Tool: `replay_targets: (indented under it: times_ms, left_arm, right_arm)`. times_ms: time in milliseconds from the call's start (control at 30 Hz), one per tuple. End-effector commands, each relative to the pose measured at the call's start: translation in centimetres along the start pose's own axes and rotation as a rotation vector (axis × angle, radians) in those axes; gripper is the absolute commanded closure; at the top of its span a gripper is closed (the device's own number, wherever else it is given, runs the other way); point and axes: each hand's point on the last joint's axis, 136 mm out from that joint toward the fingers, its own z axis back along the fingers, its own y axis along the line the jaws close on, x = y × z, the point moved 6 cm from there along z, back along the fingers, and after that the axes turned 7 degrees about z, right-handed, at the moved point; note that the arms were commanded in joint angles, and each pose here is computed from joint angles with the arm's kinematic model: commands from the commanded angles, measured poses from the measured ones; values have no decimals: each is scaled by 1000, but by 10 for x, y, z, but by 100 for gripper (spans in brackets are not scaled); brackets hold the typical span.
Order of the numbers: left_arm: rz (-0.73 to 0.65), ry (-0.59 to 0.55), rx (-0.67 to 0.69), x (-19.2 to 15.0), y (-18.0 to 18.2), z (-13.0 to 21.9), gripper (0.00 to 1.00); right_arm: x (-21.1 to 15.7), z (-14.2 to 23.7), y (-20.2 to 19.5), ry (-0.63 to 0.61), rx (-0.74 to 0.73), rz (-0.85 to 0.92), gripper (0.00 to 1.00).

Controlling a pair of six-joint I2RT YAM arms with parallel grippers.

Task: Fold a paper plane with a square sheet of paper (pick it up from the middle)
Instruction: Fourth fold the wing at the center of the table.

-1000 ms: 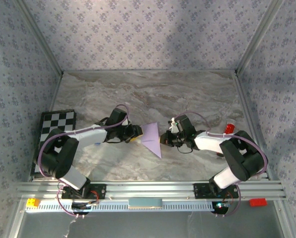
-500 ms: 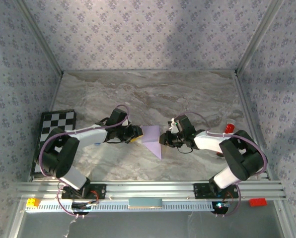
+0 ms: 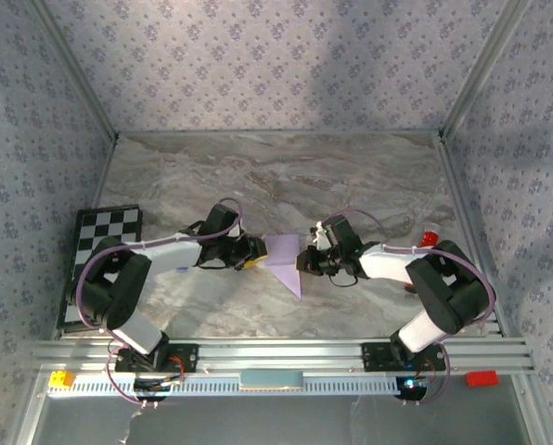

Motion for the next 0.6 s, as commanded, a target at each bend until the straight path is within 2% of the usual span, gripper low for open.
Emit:
replay_targets:
  times_ms: [0, 567]
  left_arm:
    - [12, 30, -29, 4, -5, -1, 54]
    - [50, 92, -160, 18, -22, -10, 49]
  right_arm:
    - [5, 8, 13, -32, 55, 43, 94]
    - [6, 25, 16, -101, 158, 34, 98]
